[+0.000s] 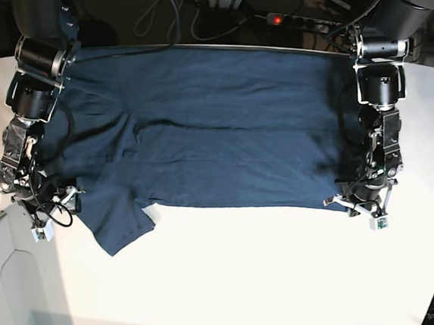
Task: Fold the T-shirt properly
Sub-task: 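Close both grippers on the hem corners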
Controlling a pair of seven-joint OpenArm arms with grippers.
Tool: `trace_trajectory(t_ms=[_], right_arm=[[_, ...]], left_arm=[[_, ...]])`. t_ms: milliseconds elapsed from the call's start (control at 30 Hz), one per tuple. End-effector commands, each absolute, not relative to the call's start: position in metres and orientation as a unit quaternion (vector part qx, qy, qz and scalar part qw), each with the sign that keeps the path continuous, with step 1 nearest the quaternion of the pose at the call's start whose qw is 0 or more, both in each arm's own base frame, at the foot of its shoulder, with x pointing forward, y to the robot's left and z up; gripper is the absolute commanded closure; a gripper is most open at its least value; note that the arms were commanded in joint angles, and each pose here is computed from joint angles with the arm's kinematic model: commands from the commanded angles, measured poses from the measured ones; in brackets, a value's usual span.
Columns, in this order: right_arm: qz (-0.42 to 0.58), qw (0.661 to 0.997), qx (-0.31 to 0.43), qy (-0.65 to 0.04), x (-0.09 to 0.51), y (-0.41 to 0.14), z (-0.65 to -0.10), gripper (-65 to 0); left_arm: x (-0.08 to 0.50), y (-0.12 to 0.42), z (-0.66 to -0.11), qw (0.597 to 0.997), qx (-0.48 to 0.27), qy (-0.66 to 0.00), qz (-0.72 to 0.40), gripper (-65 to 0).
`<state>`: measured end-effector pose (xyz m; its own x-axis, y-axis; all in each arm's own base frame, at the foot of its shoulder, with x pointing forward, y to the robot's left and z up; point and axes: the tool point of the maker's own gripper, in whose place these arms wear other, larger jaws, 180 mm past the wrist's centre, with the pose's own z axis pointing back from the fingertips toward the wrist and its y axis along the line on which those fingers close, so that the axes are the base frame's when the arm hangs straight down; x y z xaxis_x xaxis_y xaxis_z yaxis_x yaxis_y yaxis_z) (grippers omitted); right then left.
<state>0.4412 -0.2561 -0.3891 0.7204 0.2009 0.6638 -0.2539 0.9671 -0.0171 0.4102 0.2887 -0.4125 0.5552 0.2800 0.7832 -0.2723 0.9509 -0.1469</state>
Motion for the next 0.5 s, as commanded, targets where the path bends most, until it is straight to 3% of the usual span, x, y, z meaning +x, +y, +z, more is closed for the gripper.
trace_trajectory(t_ms=[0,467], right_arm=[[0.125,0.912,0.034,-0.390,0.460,-0.258,-0.366,-37.1],[0.062,0.920,0.015,-0.387,0.451,-0.286,-0.393,-36.7]], left_arm=[[0.414,0.293,-0.405,0.881,0.000,-0.447,0.155,0.0],[0.412,0.292,-0.408,0.883,0.000,-0.443,0.157,0.0]])
